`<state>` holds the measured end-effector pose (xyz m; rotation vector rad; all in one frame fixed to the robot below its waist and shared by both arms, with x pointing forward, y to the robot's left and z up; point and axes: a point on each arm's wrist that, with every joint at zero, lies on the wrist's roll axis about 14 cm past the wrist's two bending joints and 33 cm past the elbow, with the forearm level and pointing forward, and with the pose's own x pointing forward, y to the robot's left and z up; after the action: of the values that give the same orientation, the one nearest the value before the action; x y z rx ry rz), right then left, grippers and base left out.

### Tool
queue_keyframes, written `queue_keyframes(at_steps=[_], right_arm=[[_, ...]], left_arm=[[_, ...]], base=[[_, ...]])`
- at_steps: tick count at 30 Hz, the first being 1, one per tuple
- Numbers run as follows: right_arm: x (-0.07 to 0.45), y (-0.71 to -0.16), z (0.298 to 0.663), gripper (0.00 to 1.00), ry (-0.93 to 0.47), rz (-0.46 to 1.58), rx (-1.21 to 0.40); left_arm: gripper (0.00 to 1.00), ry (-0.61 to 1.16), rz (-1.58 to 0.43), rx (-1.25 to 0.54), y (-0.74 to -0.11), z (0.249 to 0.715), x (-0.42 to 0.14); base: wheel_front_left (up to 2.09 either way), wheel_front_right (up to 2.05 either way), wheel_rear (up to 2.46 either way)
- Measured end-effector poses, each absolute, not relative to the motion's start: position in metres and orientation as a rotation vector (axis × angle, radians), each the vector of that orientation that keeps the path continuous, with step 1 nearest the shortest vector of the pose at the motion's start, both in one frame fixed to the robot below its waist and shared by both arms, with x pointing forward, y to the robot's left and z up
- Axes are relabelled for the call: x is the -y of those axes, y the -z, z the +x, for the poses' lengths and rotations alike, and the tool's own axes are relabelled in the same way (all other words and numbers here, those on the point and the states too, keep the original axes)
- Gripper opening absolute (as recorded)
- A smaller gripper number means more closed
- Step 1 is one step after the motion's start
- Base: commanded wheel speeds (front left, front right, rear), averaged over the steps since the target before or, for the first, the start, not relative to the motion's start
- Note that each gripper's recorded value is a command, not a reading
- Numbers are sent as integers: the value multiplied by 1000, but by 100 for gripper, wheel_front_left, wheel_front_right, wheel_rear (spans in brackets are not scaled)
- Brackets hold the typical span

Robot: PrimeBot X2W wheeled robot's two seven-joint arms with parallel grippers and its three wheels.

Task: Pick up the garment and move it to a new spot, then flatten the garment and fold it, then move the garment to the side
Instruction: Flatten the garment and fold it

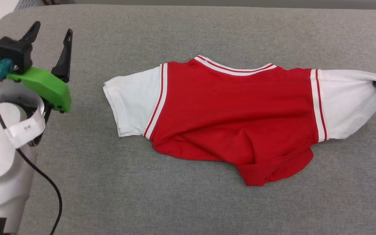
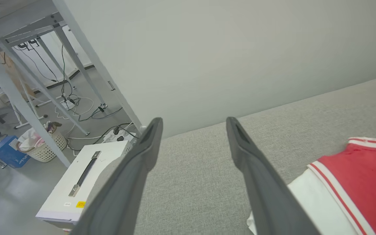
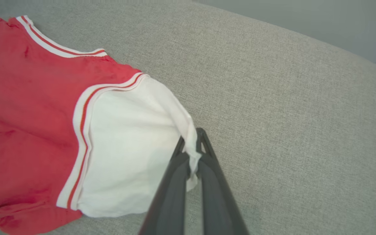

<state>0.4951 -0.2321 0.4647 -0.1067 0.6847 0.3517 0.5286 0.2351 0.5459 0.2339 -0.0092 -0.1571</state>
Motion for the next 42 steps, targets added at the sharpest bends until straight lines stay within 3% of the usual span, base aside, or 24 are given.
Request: queue_keyframes(at_steps=[6,15,23,31,32,33,42], right_arm=[[236,-460,489,0,-351,-101,-684],[233,-447,490,0,-359,-99,-701],[234,-431,487,0,-354,-95,-742],[238,-421,482,0,-342,-92,-776],[238,-421,482,0,-342,-93,-778],[237,-423,482,0,-344,-93,-773],[229,-456,490,0,-359,-110,-655]], left_arm=[[100,315,257,-279,-516,549,-197],[100,403,242,-845,-442,537,-193],[100,416,261,-1119,-382,519,-195],[100,436,270,-1182,-360,518,-190],[45,439,271,-1186,-359,517,-190],[0,446,280,-1174,-361,516,-189],[0,482,279,-902,-401,529,-177]], base=[[0,0,0],[0,0,0],[0,0,0],[0,0,0],[0,0,0],[0,0,0],[0,0,0]])
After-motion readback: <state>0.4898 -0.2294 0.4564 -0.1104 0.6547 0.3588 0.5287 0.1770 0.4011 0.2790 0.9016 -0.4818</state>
